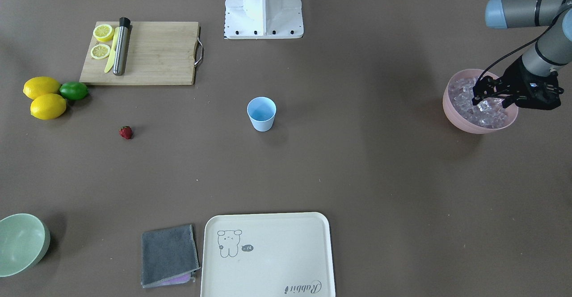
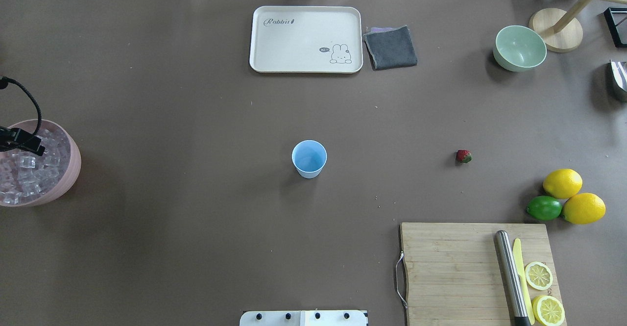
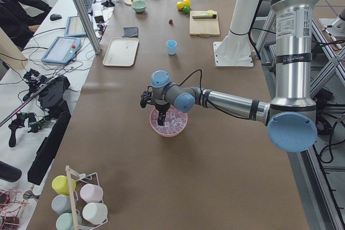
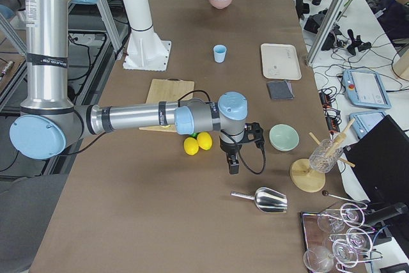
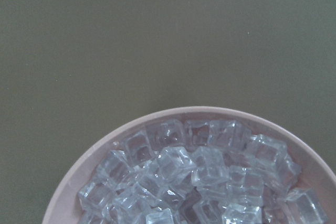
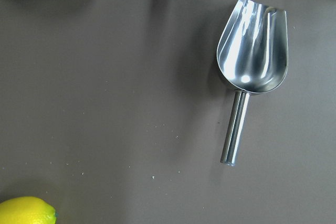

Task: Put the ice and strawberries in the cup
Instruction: 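Lower the open left gripper down into the ice cubes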

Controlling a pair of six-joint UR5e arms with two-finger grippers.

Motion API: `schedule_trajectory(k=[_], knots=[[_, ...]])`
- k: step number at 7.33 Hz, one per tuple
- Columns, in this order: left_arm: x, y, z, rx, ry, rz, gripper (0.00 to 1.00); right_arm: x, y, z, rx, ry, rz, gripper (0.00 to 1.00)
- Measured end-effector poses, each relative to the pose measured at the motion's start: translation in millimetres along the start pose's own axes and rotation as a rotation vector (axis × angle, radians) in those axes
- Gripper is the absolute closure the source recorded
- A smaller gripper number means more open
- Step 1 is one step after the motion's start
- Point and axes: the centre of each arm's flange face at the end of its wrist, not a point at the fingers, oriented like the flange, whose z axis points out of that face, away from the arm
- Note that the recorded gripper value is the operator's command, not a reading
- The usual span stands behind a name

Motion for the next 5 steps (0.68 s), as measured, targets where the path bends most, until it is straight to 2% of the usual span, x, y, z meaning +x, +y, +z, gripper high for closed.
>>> schedule_trajectory(k=[1,5], knots=[[-1.0,0.0,1.4,-0.002,-0.002,0.010,0.02,0.1,0.3,0.2,0.000,0.000,0.000,0.00],[-7.6,0.4,8.8,-0.017,-0.007,0.006,0.03,0.0,0.0,-0.1,0.000,0.000,0.000,0.00]])
